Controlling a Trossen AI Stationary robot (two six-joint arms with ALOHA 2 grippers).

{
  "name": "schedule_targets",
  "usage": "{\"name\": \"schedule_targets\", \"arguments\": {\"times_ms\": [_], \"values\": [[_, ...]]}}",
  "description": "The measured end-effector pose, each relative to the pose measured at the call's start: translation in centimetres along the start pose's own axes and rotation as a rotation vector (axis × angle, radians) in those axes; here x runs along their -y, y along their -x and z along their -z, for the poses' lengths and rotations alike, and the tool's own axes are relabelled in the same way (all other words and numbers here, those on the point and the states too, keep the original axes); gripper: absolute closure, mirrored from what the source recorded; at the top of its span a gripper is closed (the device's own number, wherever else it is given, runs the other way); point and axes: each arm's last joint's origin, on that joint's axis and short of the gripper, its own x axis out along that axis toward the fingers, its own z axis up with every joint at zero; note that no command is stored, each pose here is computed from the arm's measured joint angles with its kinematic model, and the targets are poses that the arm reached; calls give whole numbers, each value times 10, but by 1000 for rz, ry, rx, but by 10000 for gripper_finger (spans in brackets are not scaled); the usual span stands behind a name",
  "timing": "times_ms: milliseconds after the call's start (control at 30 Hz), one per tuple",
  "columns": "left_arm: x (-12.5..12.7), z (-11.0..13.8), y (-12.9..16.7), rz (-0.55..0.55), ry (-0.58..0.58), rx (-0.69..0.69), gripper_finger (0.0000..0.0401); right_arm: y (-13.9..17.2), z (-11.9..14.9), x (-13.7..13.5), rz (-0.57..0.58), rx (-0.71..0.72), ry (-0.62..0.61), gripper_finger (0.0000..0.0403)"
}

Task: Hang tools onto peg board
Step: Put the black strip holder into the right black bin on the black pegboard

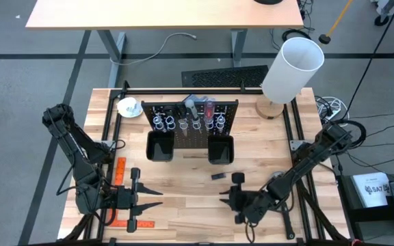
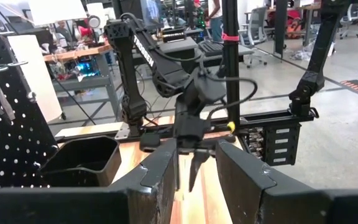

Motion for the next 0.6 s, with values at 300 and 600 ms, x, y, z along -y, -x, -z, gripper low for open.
{"name": "schedule_targets", "arguments": {"times_ms": [300,600], "values": [[0,0,0,0,0,0,280,-11,17,26,49,-231,-33,222],[0,0,0,0,-2,-1,280,-32,22,52,40,-353,-13,221]]}}
